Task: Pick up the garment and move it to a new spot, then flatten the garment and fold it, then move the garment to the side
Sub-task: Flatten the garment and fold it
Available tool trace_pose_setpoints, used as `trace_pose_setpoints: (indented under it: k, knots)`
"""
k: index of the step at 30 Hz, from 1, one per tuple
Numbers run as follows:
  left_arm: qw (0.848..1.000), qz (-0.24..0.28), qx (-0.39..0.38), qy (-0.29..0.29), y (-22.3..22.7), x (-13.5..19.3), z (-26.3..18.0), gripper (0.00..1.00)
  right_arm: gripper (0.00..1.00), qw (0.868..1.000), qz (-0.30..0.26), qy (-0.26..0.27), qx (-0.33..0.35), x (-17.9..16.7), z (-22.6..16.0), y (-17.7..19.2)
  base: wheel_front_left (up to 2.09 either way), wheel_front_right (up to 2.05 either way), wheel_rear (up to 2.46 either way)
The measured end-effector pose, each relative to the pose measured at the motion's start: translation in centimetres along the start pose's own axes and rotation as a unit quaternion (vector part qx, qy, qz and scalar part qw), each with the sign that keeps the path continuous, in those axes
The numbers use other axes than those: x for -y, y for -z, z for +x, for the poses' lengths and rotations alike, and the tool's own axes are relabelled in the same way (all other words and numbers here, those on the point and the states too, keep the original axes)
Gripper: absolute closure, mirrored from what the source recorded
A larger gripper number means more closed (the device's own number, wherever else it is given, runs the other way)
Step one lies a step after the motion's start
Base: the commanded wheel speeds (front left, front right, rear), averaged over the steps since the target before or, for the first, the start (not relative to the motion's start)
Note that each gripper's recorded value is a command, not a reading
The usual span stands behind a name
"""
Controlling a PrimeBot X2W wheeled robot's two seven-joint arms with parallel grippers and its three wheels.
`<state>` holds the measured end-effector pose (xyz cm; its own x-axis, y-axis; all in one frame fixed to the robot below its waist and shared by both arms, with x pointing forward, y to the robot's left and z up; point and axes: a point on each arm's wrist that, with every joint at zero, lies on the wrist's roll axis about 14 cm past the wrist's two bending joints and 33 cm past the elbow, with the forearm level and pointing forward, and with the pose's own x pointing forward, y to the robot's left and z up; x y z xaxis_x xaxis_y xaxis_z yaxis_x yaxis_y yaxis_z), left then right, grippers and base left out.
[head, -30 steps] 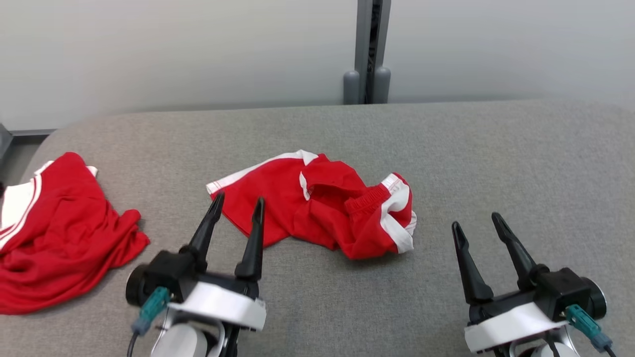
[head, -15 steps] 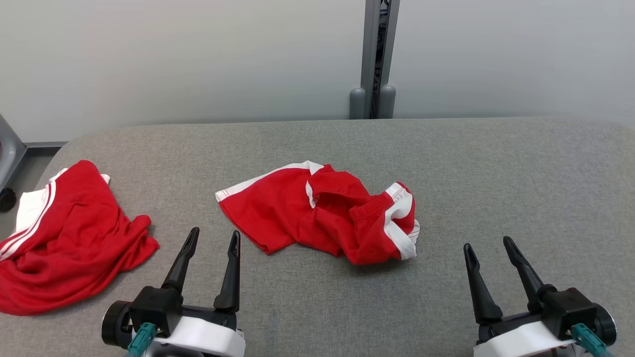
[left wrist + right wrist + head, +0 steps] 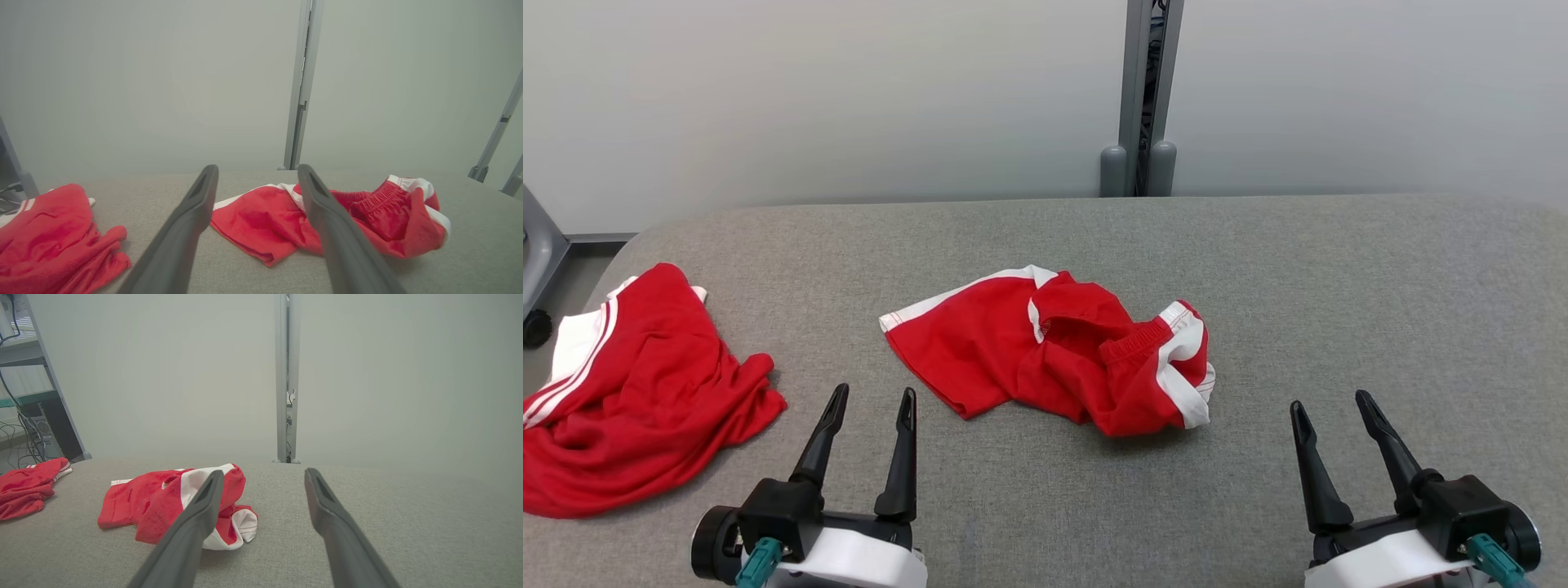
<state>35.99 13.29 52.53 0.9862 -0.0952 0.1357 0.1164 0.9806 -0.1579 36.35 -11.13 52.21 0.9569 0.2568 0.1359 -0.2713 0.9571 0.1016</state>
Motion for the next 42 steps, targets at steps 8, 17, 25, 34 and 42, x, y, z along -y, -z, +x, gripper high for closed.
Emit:
trace_pose_setpoints:
  k: [8,17,25,34,42]
  knots:
    - [1.000,-0.015,-0.015,0.013,0.9,0.7,0.2,0.00,0.00,1.000,0.000,0.001,-0.001,0.0,0.0,0.0,0.00,0.00,0.00]
    - [0.992,-0.041,-0.012,0.116,0.6,6.1,4.9,0.00,0.00,1.000,-0.001,0.023,0.000,1.3,-0.5,-0.1,0.00,0.00,0.00]
    - [0.975,-0.065,-0.046,0.208,2.4,12.1,9.5,0.00,0.00,0.998,-0.009,0.062,0.000,4.0,-0.5,-0.2,0.00,0.00,0.00]
    - [0.939,-0.090,-0.149,0.295,6.1,18.7,12.2,0.00,0.00,0.995,-0.014,0.101,-0.015,6.6,-1.1,0.6,0.00,0.00,0.00]
    - [0.908,-0.065,-0.235,0.341,9.4,21.7,11.9,0.00,0.00,0.992,-0.016,0.124,-0.020,8.0,-1.7,0.7,0.00,0.00,0.00]
